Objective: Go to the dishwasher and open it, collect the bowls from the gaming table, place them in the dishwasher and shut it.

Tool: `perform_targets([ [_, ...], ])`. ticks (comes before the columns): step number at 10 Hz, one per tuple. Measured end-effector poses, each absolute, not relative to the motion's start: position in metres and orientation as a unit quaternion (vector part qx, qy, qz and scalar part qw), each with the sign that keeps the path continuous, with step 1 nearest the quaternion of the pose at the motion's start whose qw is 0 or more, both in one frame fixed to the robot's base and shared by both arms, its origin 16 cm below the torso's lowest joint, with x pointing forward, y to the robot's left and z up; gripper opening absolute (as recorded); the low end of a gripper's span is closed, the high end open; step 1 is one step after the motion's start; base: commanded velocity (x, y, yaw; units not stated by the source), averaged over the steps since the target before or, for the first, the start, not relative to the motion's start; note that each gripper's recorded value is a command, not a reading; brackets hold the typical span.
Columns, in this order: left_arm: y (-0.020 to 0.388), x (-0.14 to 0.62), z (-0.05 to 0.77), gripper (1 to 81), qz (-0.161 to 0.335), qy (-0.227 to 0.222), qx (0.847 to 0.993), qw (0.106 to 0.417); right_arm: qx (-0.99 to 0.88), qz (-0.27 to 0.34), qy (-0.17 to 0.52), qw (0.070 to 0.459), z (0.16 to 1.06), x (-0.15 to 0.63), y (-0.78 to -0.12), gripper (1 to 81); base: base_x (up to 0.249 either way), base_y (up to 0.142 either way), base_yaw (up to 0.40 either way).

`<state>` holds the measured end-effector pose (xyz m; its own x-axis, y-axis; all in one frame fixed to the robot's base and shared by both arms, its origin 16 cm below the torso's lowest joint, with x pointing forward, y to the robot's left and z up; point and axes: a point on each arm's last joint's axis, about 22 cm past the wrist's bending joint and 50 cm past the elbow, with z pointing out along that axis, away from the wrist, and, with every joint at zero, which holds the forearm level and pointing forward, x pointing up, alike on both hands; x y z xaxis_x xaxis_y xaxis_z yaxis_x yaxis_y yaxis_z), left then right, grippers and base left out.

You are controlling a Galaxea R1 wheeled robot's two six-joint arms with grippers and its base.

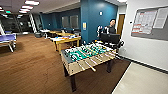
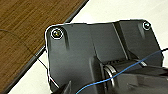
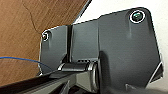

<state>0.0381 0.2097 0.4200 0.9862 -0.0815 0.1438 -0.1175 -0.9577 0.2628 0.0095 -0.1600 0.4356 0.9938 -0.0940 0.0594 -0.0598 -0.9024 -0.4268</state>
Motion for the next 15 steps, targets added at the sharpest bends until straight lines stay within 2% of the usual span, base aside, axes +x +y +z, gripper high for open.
perform_targets([
  [12,0.217,0.041,0.420,81.1,0.068,-0.051,0.988,0.132,-0.974,-0.039,0.035,0.219,0.435,0.011,-0.147,81.1,0.000,0.000,0.328],
  [15,0.215,0.031,0.419,81.1,0.061,-0.050,0.988,0.133,-0.977,-0.040,0.035,0.209,0.432,0.010,-0.159,81.1,0.000,0.000,0.328],
])
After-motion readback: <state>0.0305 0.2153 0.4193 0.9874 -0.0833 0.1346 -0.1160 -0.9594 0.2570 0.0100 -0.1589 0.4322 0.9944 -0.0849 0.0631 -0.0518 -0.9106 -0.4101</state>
